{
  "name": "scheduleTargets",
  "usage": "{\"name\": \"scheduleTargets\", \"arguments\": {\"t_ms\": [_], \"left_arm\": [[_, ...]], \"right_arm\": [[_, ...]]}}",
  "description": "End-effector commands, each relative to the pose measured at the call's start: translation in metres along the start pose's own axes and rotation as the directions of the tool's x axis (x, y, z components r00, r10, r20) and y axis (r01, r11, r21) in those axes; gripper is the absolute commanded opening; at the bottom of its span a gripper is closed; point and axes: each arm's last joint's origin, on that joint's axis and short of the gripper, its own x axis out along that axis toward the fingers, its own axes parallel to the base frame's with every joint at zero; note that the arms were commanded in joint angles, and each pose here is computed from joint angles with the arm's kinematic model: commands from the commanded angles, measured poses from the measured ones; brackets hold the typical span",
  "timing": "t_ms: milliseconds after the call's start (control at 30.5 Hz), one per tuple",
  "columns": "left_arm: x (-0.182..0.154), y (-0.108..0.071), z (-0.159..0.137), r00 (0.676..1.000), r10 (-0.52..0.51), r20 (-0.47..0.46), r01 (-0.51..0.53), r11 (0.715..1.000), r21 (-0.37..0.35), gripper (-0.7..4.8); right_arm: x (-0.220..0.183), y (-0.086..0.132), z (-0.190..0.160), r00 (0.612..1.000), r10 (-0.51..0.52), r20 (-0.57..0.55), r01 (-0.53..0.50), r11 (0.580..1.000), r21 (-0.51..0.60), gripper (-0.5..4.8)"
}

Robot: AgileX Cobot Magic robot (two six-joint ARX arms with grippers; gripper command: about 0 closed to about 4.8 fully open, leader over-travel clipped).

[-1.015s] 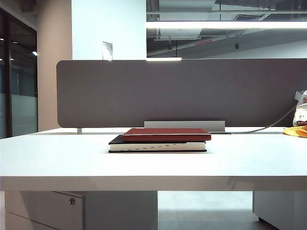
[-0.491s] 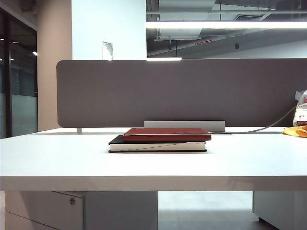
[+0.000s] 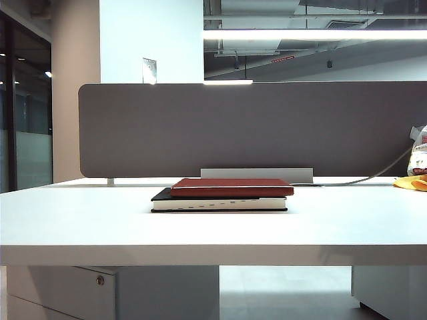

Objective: Pick up the red book and place it on top of the black book.

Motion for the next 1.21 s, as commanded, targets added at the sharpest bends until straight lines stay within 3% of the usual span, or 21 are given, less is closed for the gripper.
{"name": "scheduleTargets", "arguments": {"t_ms": [33, 557, 884, 1212], "left_arm": [[0.0, 0.0, -0.002, 1.0, 0.007, -0.023, -0.006, 1.0, 0.011, -0.06], [0.0, 0.0, -0.002, 1.0, 0.007, -0.023, -0.006, 1.0, 0.011, -0.06], [0.0, 0.0, -0.002, 1.0, 0.007, -0.023, -0.006, 1.0, 0.011, -0.06], [0.0, 0.0, -0.002, 1.0, 0.007, -0.023, -0.006, 1.0, 0.011, -0.06]], "right_arm": [[0.0, -0.001, 0.001, 0.998, -0.052, 0.023, 0.054, 0.996, -0.072, -0.05], [0.0, -0.006, 0.002, 0.979, -0.197, 0.05, 0.203, 0.955, -0.218, -0.05], [-0.002, -0.005, 0.015, 0.956, -0.225, 0.186, 0.268, 0.929, -0.254, -0.05], [-0.002, -0.004, 0.016, 0.954, -0.22, 0.204, 0.268, 0.93, -0.252, -0.05]]}}
